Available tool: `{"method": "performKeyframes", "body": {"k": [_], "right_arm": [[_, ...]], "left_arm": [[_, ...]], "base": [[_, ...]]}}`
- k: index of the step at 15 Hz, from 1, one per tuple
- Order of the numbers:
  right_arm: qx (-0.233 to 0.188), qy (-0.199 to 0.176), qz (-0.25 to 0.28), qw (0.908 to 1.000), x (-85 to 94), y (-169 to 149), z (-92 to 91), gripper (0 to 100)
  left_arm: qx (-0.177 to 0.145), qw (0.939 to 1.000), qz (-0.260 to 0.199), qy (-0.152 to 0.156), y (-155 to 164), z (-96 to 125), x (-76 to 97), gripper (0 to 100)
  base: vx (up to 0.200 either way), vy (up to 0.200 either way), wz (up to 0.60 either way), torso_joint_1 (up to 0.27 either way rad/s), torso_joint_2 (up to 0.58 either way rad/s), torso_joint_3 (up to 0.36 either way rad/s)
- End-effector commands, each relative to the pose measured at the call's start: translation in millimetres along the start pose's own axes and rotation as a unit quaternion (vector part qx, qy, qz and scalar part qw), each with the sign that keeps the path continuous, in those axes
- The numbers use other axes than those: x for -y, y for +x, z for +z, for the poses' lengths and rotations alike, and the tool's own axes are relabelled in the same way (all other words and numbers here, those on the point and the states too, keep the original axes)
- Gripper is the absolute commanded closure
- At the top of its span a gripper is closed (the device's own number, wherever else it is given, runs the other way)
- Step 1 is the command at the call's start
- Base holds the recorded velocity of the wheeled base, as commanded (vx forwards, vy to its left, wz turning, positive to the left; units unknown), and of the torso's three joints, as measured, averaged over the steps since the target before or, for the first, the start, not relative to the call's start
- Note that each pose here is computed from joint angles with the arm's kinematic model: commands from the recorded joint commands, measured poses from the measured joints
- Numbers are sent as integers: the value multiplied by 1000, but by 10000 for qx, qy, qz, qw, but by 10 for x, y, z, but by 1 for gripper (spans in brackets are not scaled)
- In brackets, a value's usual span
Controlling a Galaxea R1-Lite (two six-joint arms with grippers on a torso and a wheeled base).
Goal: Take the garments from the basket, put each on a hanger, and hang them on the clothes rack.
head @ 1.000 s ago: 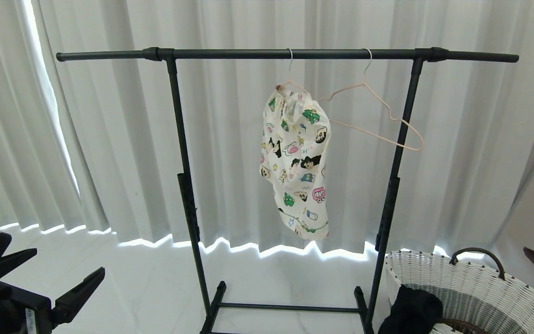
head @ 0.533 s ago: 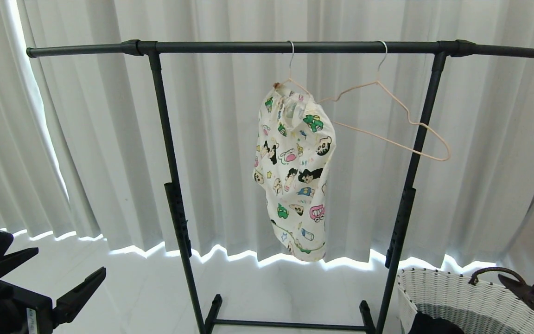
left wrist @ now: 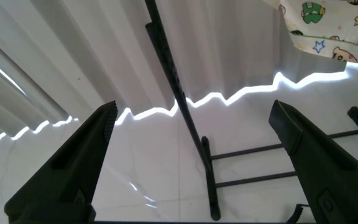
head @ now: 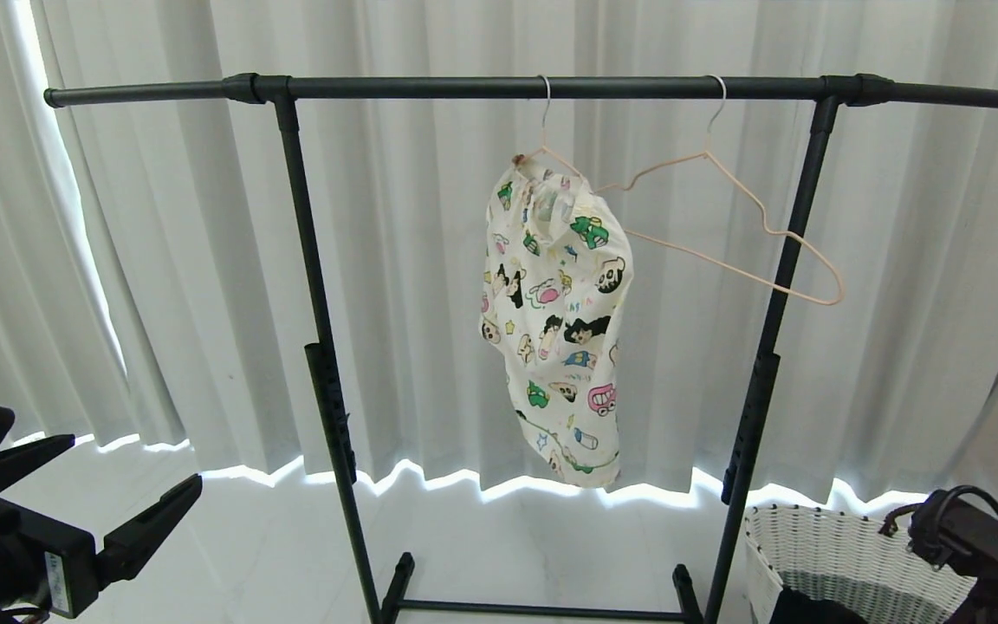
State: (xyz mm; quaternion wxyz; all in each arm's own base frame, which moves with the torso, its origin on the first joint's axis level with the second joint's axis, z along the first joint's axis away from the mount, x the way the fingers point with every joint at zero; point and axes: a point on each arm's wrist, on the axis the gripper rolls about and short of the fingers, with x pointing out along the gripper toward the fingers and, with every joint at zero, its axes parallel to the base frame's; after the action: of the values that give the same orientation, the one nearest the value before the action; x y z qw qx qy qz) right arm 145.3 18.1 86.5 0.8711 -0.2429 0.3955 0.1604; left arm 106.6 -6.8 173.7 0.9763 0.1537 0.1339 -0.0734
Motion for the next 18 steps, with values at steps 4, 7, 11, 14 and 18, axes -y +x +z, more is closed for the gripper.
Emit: {"method": "performKeyframes", "body": {"k": [4, 7, 11, 14, 18], "right_arm": [[-867, -232, 657, 9938, -181, 422, -141, 0], [-935, -242, 675, 9930, -186, 711, -133, 0], [-1309, -199, 728, 9885, -181, 900, -178, 0], [-1341, -217, 664, 9885, -181, 1104, -168, 0], [-1424, -231, 281, 9891, -196, 1403, -243, 0]], "left_arm": [[28, 9999, 10, 114, -11, 4, -1, 0], [112, 9994, 49, 326, -17, 49, -15, 0], [178, 9991, 114, 358, -21, 95, -33, 0], [180, 9991, 155, 354, -25, 99, -38, 0], [191, 9987, 306, 361, -40, 117, -50, 0]], "base": [[0, 0, 0, 0, 0, 0], [0, 0, 0, 0, 0, 0], [0, 0, 0, 0, 0, 0], [0, 0, 0, 0, 0, 0], [0, 0, 0, 0, 0, 0]]}}
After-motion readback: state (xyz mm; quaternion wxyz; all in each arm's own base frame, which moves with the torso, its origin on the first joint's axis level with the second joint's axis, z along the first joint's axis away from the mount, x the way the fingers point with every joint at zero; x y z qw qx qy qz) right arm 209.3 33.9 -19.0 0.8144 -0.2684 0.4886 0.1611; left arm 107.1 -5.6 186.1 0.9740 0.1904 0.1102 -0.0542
